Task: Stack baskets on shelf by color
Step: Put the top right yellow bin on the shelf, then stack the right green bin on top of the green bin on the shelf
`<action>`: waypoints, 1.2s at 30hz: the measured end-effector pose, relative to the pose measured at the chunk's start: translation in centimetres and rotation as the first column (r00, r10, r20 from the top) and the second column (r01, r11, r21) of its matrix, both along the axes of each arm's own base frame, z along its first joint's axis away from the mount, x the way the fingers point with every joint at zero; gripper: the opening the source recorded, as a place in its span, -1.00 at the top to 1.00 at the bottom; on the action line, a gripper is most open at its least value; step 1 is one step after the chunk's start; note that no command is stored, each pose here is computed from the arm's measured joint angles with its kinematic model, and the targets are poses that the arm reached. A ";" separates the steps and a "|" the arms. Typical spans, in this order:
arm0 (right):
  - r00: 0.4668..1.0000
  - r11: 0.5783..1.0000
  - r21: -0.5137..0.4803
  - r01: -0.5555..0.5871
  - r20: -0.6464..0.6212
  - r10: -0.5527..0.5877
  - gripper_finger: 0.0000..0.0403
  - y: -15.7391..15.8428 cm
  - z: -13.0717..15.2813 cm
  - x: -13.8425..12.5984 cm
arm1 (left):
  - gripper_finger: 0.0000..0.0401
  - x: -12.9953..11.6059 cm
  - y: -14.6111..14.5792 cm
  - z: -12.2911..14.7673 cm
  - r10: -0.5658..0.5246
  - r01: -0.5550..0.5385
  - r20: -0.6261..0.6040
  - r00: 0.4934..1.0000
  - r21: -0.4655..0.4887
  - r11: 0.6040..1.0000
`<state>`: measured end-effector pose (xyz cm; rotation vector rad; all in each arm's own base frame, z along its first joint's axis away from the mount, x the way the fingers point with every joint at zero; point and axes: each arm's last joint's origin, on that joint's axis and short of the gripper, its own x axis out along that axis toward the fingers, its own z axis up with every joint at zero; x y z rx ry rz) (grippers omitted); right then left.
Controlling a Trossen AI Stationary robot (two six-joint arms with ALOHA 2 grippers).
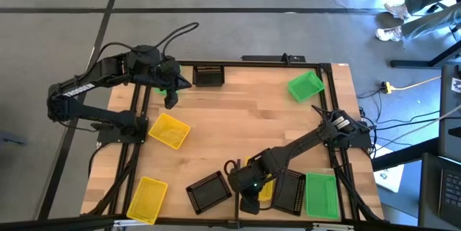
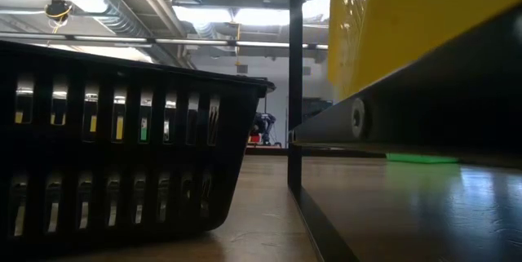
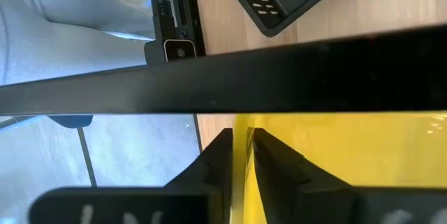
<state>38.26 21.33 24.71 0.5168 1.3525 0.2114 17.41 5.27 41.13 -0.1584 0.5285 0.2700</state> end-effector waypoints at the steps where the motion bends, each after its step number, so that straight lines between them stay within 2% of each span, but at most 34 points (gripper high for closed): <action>1: 1.000 1.000 0.000 0.000 0.001 0.000 0.72 0.0 0.0 0.0 | 1.00 0.0 0.0 0.0 0.000 0.000 0.000 1.000 0.000 1.000; 5: 1.000 1.000 0.008 -0.001 0.014 0.001 0.70 0.1 0.1 0.1 | 1.00 0.0 0.0 0.0 0.000 0.000 0.000 1.000 0.000 1.000; 10: 1.000 0.997 0.071 -0.003 0.015 0.002 0.69 0.3 0.2 0.3 | 1.00 0.0 0.0 0.0 0.000 0.000 0.000 1.000 0.000 1.000; 19: 1.000 0.996 0.084 0.018 0.001 -0.018 0.69 0.3 0.5 0.2 | 1.00 0.0 0.0 0.0 0.000 0.000 0.000 1.000 0.000 1.000; 25: 0.998 0.992 0.110 0.054 0.020 -0.057 0.69 0.0 2.3 -0.4 | 1.00 0.0 0.0 0.0 0.000 0.000 0.000 1.000 0.000 1.000; 36: 0.971 0.987 0.050 0.153 0.178 -0.160 0.69 -2.3 7.3 -2.3 | 1.00 0.0 0.0 0.0 0.001 -0.001 0.000 1.000 0.000 1.000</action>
